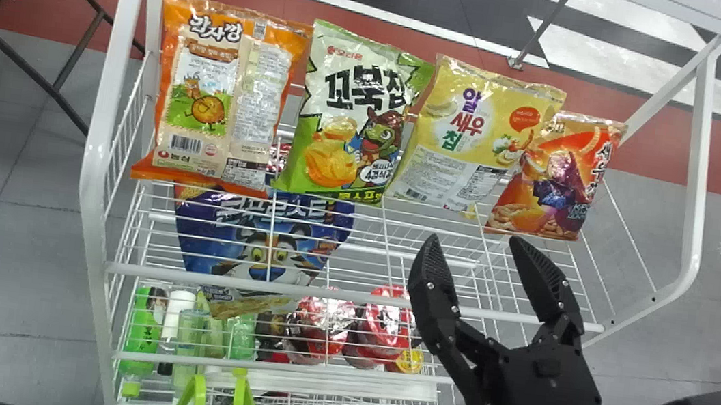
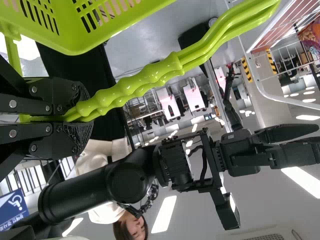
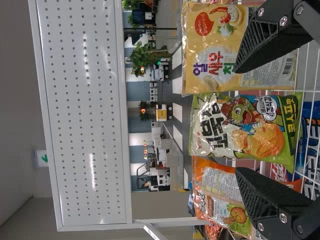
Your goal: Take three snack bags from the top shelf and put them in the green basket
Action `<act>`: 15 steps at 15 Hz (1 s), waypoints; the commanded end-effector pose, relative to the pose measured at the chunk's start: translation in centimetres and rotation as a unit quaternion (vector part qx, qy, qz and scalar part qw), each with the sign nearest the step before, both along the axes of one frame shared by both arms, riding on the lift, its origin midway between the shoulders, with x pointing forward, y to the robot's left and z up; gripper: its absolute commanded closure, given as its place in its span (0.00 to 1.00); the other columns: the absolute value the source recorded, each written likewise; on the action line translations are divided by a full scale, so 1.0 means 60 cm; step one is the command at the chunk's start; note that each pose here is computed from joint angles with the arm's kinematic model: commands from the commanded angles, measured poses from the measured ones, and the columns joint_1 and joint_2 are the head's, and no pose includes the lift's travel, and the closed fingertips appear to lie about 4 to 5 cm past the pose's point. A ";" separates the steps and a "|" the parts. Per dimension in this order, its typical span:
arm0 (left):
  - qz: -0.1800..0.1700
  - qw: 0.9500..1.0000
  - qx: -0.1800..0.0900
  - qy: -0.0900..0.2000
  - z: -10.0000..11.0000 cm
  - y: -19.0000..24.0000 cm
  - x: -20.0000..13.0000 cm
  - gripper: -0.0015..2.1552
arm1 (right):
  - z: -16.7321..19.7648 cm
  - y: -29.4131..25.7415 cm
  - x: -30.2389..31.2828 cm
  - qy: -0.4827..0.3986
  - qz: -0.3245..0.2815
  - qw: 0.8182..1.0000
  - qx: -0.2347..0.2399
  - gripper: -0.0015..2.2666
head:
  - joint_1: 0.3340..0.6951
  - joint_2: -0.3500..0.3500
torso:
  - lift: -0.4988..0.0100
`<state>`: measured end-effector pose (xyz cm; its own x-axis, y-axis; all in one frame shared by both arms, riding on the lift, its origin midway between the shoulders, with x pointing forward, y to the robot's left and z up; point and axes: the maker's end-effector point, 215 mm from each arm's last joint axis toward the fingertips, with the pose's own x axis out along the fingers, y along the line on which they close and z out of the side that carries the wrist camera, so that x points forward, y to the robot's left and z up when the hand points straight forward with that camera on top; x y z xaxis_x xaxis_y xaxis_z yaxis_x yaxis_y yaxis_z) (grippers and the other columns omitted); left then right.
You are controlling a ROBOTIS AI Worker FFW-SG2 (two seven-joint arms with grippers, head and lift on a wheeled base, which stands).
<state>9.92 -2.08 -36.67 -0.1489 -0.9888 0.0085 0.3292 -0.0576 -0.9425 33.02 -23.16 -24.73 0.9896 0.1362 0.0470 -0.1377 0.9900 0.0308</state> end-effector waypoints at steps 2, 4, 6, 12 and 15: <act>-0.001 1.000 -0.002 0.000 0.001 -0.002 -0.001 0.56 | 0.003 0.000 0.000 -0.002 0.000 1.000 0.000 0.06 | 1.00 0.00 | 0.90; -0.001 1.000 -0.003 -0.003 0.003 -0.004 -0.001 0.56 | 0.003 -0.001 0.000 -0.002 -0.001 1.000 -0.001 0.06 | 1.00 0.00 | 0.90; -0.001 1.000 -0.003 -0.002 0.002 -0.004 -0.001 0.56 | 0.003 0.000 0.000 -0.002 0.000 1.000 -0.001 0.06 | 1.00 0.00 | 0.90; -0.002 1.000 -0.004 -0.004 0.004 -0.004 -0.002 0.56 | 0.001 0.000 0.003 -0.003 0.000 1.000 -0.005 0.06 | 1.00 0.00 | 0.90; -0.005 1.000 -0.003 -0.002 0.004 -0.007 -0.004 0.56 | -0.056 0.032 0.045 0.043 0.016 0.999 0.000 0.06 | 1.00 0.00 | 0.90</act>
<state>9.72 -2.44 -36.43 -0.1568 -0.9875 0.0154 0.3350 -0.0678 -0.9398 34.32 -22.52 -26.19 0.9889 0.1481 0.0119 -0.1484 0.9884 0.0321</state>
